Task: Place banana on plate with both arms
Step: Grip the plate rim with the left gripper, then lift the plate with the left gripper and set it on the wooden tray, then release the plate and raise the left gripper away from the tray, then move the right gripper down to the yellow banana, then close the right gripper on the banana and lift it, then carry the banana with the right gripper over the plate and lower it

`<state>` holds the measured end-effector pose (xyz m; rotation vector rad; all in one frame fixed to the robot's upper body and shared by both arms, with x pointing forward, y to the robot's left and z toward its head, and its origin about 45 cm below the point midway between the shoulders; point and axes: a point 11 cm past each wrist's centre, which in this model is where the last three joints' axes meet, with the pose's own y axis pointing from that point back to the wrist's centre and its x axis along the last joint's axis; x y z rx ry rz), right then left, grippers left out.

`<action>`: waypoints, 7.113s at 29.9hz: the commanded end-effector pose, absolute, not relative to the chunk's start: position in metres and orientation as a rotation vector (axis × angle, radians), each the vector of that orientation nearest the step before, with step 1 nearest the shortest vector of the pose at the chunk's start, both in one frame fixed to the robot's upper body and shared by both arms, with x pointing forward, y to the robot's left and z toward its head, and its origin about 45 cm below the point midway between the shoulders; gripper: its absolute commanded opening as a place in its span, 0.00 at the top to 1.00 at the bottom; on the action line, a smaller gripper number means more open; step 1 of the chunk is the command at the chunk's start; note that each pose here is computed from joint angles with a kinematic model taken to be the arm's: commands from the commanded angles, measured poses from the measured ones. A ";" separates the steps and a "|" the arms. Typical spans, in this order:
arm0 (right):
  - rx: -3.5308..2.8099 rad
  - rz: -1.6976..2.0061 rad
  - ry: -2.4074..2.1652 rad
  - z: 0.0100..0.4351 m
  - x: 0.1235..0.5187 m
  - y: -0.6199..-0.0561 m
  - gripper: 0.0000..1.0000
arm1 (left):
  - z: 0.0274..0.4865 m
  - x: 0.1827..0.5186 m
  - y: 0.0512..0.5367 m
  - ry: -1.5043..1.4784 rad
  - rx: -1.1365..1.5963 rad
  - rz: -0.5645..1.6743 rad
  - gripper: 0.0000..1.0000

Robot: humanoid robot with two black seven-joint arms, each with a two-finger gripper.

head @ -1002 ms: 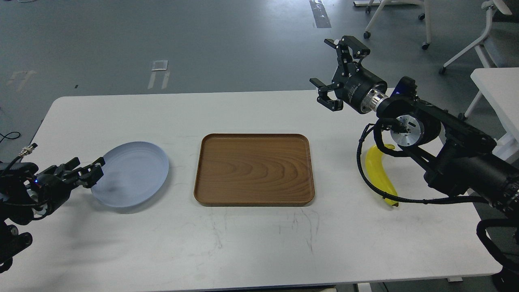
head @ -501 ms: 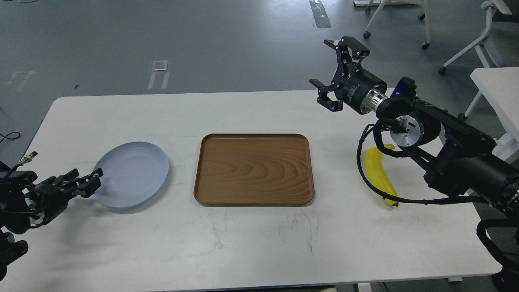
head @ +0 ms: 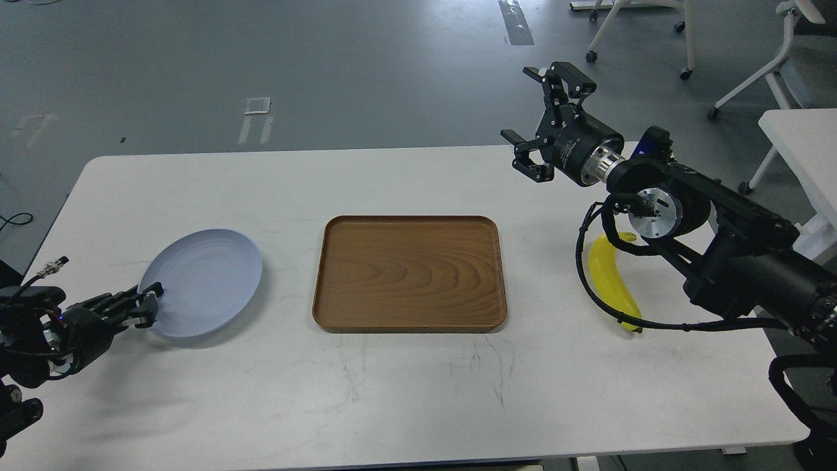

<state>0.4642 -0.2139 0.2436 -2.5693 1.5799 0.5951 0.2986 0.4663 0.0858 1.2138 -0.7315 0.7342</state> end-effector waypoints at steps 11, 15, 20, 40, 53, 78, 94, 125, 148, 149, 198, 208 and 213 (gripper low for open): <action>-2.562 0.593 1.583 0.244 0.464 -0.214 0.00 | 0.095 0.308 0.463 -0.751 1.183 0.753 1.00; -2.559 0.592 1.583 0.245 0.465 -0.214 0.00 | 0.103 0.317 0.462 -0.740 1.161 0.799 1.00; -2.554 0.588 1.585 0.247 0.466 -0.215 0.00 | 0.121 0.336 0.450 -0.690 1.101 0.795 1.00; -2.552 0.570 1.590 0.252 0.469 -0.215 0.00 | 0.211 0.409 0.266 -0.865 0.637 0.625 1.00; -2.526 0.547 1.624 0.259 0.472 -0.226 0.00 | 0.152 0.406 0.172 -0.849 0.669 0.363 1.00; -2.512 0.541 1.632 0.263 0.473 -0.230 0.00 | 0.114 0.414 0.193 -0.797 0.798 0.415 0.70; -2.536 0.528 1.618 0.263 0.470 -0.221 0.00 | 0.170 0.457 0.214 -0.547 0.572 0.844 0.02; -2.931 -0.102 1.611 0.280 0.450 -0.238 0.01 | 0.292 0.463 0.259 0.423 -0.160 0.902 0.02; -3.187 -1.420 2.275 0.193 0.379 -0.395 0.14 | 0.270 0.459 0.257 0.441 -0.136 0.928 0.02; -3.228 -1.385 2.263 0.185 0.371 -0.397 0.14 | 0.268 0.459 0.254 0.446 -0.136 0.923 0.02; -3.552 -1.344 1.893 0.119 0.352 -0.334 0.72 | 0.246 0.450 0.260 0.481 -0.110 0.955 0.02; -3.372 -1.874 1.059 0.192 0.406 -0.222 0.73 | 0.247 0.450 0.264 0.477 -0.107 0.961 0.02; -3.321 -2.094 0.660 0.201 0.412 -0.175 0.73 | 0.249 0.451 0.266 0.473 -0.109 0.965 0.02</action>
